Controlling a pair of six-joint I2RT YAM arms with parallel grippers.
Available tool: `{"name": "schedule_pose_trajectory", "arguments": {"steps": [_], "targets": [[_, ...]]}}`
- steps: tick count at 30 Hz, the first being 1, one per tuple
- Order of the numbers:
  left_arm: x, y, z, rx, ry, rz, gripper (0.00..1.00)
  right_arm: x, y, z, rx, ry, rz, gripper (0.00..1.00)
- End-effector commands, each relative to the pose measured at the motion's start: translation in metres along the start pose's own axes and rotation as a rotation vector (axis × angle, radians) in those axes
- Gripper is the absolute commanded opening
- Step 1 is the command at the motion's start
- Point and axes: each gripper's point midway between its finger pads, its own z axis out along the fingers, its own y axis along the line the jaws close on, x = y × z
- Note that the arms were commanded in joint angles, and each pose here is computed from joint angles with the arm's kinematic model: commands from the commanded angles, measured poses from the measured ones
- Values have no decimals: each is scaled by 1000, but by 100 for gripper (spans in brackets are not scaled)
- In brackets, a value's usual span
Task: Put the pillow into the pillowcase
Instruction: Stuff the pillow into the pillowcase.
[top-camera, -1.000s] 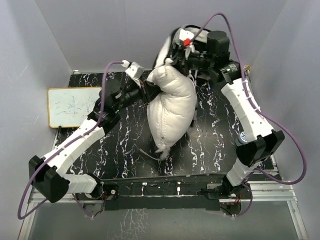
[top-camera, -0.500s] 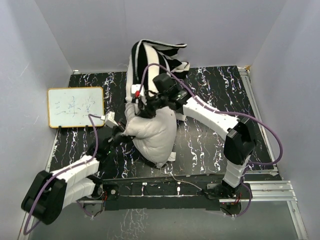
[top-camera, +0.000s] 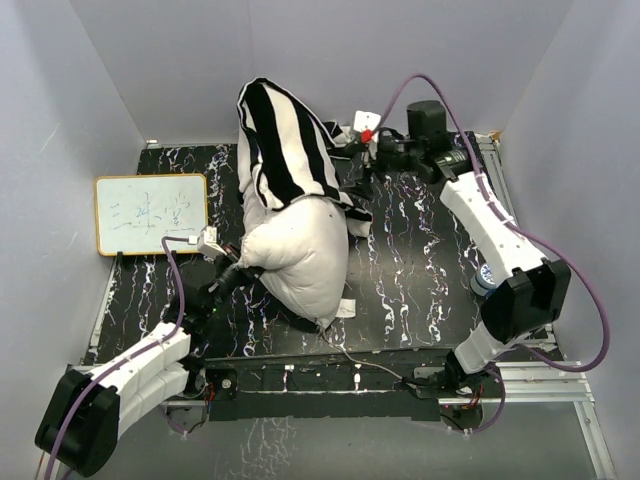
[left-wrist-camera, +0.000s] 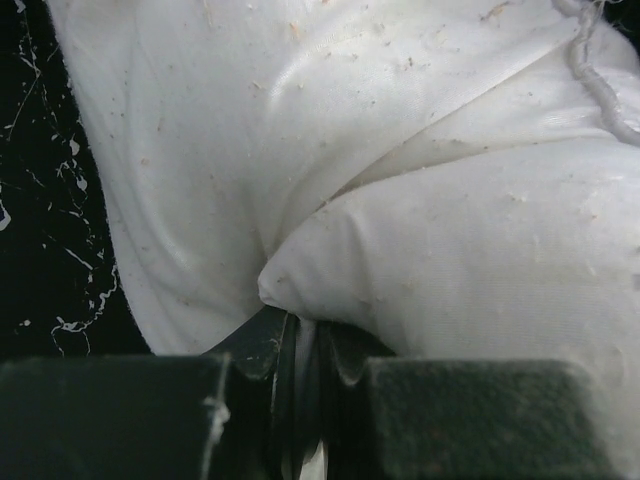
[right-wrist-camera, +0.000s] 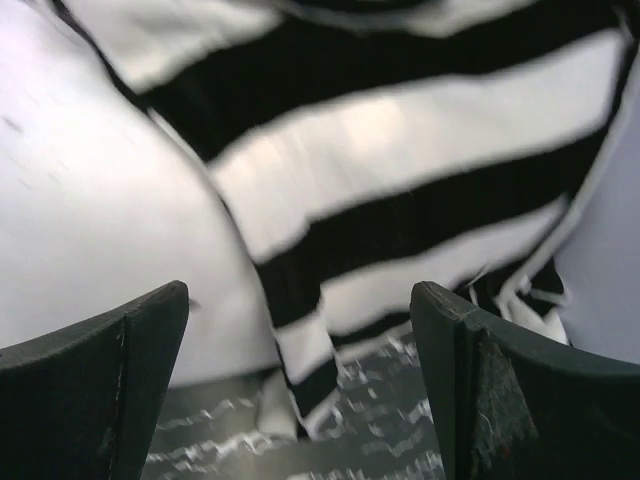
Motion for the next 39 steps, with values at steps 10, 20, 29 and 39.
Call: {"name": "schedule_pose_trajectory", "arguments": {"steps": [10, 20, 29, 39], "targets": [[-1, 6, 9, -39, 25, 51, 0, 129, -57, 17, 315, 161, -58, 96], [-19, 0, 9, -66, -25, 75, 0, 107, -59, 39, 164, 113, -54, 10], [-75, -18, 25, -149, -198, 91, 0, -107, 227, 40, -717, -176, -346, 8], [-99, -45, 21, -86, -286, 61, 0, -43, 134, 112, -434, -3, 34, 8]]}}
